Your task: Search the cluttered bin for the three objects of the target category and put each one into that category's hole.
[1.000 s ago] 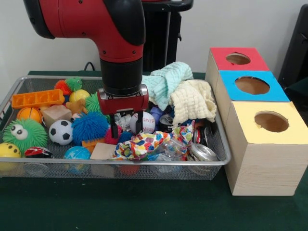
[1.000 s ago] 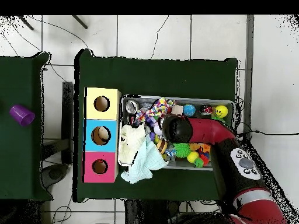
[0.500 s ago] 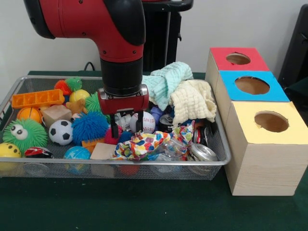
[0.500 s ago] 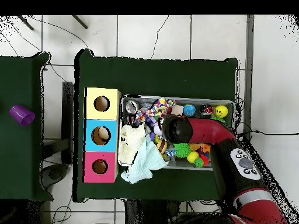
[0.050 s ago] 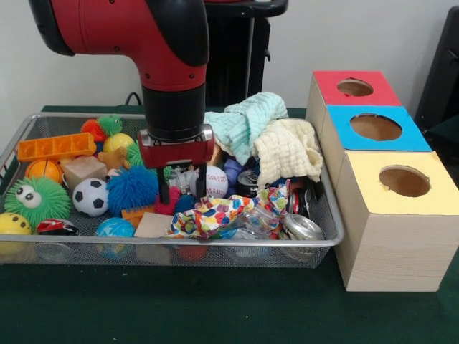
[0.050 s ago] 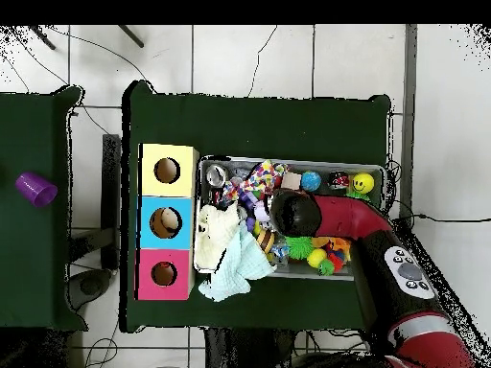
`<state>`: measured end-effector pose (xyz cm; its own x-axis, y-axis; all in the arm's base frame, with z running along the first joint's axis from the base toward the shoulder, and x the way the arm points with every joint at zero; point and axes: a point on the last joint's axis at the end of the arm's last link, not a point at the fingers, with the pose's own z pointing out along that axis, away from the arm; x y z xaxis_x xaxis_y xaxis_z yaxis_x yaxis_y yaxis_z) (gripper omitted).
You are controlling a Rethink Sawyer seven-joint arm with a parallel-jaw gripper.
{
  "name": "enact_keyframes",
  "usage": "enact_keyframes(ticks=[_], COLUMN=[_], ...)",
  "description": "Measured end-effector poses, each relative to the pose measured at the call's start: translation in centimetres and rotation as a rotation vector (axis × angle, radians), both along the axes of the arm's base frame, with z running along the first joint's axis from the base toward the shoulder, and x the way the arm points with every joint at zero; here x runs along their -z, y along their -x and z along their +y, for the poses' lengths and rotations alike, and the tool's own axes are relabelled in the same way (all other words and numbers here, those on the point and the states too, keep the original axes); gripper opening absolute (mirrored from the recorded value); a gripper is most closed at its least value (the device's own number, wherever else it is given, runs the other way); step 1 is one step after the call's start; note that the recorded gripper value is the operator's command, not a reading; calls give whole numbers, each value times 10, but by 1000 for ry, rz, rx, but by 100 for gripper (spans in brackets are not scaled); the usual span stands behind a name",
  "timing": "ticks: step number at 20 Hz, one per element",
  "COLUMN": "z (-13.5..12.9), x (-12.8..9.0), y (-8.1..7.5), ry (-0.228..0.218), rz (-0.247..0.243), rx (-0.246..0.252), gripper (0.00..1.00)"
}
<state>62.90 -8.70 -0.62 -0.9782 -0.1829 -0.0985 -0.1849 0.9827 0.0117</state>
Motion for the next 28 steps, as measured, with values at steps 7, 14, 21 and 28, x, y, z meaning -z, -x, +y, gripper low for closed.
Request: enact_keyframes(ticks=[7, 14, 21, 28], z=[-11, -13, -15, -15], x=[-13, -16, -10, 0], y=[3, 18, 28, 36], ry=[9, 12, 15, 12], rz=[-6, 15, 36, 59], rx=[12, 15, 17, 21], gripper=[100, 100, 100, 100])
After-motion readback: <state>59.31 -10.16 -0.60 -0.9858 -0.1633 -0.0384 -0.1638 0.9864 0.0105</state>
